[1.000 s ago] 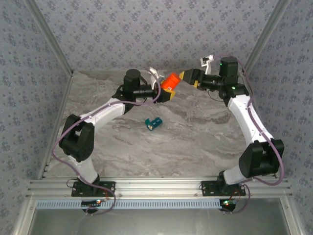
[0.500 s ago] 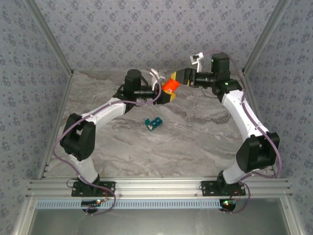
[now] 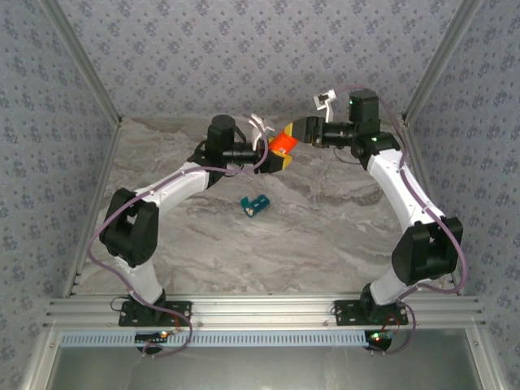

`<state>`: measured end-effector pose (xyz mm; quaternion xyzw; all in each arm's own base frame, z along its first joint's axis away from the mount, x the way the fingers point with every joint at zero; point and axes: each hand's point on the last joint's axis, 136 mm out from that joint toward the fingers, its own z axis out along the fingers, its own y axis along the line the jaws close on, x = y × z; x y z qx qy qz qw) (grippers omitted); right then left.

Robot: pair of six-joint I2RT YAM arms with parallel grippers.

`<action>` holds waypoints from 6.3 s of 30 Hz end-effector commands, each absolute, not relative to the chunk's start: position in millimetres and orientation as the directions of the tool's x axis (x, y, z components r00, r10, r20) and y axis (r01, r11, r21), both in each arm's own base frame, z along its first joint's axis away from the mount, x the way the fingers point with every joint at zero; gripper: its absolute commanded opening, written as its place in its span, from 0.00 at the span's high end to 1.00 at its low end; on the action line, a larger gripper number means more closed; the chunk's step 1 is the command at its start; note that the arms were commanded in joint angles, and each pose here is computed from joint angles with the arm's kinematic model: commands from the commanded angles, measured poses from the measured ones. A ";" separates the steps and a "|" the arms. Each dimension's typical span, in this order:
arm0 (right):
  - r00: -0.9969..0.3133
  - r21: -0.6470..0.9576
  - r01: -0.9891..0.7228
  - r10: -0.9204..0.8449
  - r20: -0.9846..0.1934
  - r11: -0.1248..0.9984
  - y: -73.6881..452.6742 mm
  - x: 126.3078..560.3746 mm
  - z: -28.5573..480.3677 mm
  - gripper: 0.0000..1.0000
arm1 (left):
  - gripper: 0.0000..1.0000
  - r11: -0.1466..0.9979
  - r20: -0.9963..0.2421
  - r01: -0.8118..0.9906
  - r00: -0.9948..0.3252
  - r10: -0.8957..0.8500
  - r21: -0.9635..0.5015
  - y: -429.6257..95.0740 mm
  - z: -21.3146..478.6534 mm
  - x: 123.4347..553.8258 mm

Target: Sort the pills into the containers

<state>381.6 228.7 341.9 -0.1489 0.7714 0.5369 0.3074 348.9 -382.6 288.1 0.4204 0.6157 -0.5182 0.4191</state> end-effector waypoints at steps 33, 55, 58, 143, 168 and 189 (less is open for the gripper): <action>-0.826 0.877 -0.257 0.379 -0.418 0.407 253.3 376.7 312.4 0.69 | 1.00 0.367 -0.993 0.930 -0.032 0.116 0.013 -412.2 287.3 344.8; -0.702 0.747 -0.496 0.302 -0.645 0.443 190.7 365.7 374.4 0.15 | 1.00 0.200 -0.982 0.961 -0.190 -0.015 -0.189 -386.5 311.9 354.6; -0.711 0.742 -0.517 0.269 -0.650 0.426 199.7 368.1 372.8 0.15 | 1.00 0.142 -0.975 0.964 -0.223 -0.012 -0.223 -388.1 316.7 349.7; -0.535 0.110 -0.021 0.082 -0.841 0.994 102.8 434.4 177.4 0.73 | 0.02 0.872 -0.943 0.461 -0.333 -0.002 -0.165 -214.9 259.9 384.1; -0.464 0.050 0.114 0.098 -0.880 0.992 92.5 409.3 133.6 0.37 | 0.02 0.902 -0.938 0.401 -0.347 -0.014 -0.162 -205.9 256.6 389.1; -0.677 0.399 -0.385 0.039 -0.735 0.833 220.4 398.2 258.7 0.27 | 0.02 0.944 -0.876 0.114 -0.421 -0.237 -0.310 -145.9 223.3 407.5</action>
